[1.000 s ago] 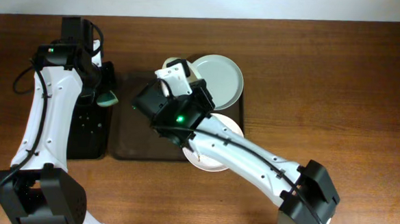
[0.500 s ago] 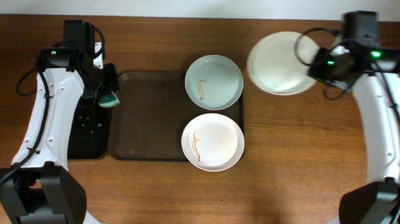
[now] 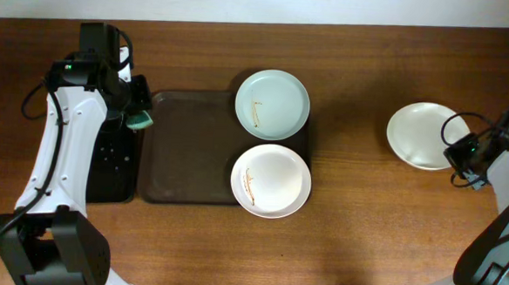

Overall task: Clean dirty plates on tray and stack at the side
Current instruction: 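Release the plate and move the right gripper to the bottom plate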

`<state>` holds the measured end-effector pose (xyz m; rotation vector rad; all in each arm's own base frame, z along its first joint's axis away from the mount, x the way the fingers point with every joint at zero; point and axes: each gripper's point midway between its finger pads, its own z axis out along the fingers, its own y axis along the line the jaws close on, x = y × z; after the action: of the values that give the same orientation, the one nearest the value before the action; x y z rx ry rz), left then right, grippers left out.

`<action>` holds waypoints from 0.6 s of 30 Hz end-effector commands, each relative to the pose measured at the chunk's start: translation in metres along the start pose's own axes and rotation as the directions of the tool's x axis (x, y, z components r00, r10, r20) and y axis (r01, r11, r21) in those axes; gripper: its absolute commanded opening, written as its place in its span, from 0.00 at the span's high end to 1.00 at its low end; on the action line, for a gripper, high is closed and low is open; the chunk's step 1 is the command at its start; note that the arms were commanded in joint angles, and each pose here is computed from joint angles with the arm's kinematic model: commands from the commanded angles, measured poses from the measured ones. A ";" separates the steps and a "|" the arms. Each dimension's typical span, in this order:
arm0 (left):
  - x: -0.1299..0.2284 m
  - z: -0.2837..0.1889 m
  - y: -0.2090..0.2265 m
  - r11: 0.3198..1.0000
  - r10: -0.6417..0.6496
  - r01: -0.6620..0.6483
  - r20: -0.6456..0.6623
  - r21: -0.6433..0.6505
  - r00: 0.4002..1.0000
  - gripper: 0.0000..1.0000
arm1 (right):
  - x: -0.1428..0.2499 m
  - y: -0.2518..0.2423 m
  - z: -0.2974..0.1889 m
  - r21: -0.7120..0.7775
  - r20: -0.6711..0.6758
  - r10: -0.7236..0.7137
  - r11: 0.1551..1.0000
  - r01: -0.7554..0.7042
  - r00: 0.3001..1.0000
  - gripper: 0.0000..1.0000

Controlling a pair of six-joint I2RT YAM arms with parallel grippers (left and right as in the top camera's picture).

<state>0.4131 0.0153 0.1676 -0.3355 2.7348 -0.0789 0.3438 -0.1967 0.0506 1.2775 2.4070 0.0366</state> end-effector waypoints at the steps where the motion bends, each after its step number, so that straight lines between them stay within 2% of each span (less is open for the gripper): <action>1: 0.000 -0.002 0.000 1.000 0.016 -0.016 0.002 0.010 1.000 0.99 | 0.012 -0.006 0.017 0.015 -0.028 0.008 1.000 -0.007 1.000 0.96; 2: 0.000 -0.002 0.000 1.000 0.016 -0.016 0.002 0.010 1.000 0.99 | 0.013 -0.008 0.019 0.025 -0.032 0.008 1.000 -0.007 0.999 0.96; 3: 0.000 -0.002 0.000 1.000 0.016 -0.016 0.002 0.010 1.000 0.99 | 0.014 -0.009 0.019 0.027 -0.036 0.008 1.000 -0.007 0.999 0.86; 4: 0.000 -0.002 0.000 1.000 0.016 -0.016 0.002 0.011 1.000 0.99 | 0.017 -0.009 0.018 0.027 -0.049 0.008 1.000 -0.007 0.999 0.58; 5: 0.000 -0.002 -0.001 1.000 0.016 -0.016 0.001 0.012 1.000 0.99 | 0.021 -0.006 0.016 0.013 -0.068 0.009 1.000 -0.008 0.998 0.53; 8: 0.002 -0.001 -0.021 0.997 0.075 -0.075 0.010 0.034 0.997 0.99 | 0.021 0.032 -0.028 -0.155 -0.119 -0.123 0.982 0.104 0.985 0.50; 10: 0.002 -0.002 -0.039 0.980 0.192 -0.194 0.031 0.050 0.981 0.99 | 0.029 0.069 -0.081 -0.252 -0.143 -0.203 0.954 0.163 0.969 0.45; 12: 0.005 -0.002 -0.046 0.972 0.225 -0.226 0.032 0.056 0.974 0.99 | 0.065 0.106 -0.104 -0.334 -0.188 -0.311 0.912 0.237 0.932 0.45; 16: 0.005 -0.002 -0.046 0.972 0.226 -0.227 0.027 0.056 0.974 0.99 | 0.143 0.152 -0.109 -0.397 -0.264 -0.518 0.827 0.398 0.813 0.46; 18: 0.006 -0.002 -0.046 0.972 0.226 -0.227 0.026 0.056 0.974 1.00 | 0.179 0.162 -0.106 -0.341 -0.285 -0.584 0.803 0.489 0.760 0.51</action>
<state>0.4186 -0.0297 0.1701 -0.0380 2.7277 -0.0851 0.3516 0.0340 0.1331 0.5069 2.8281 0.5178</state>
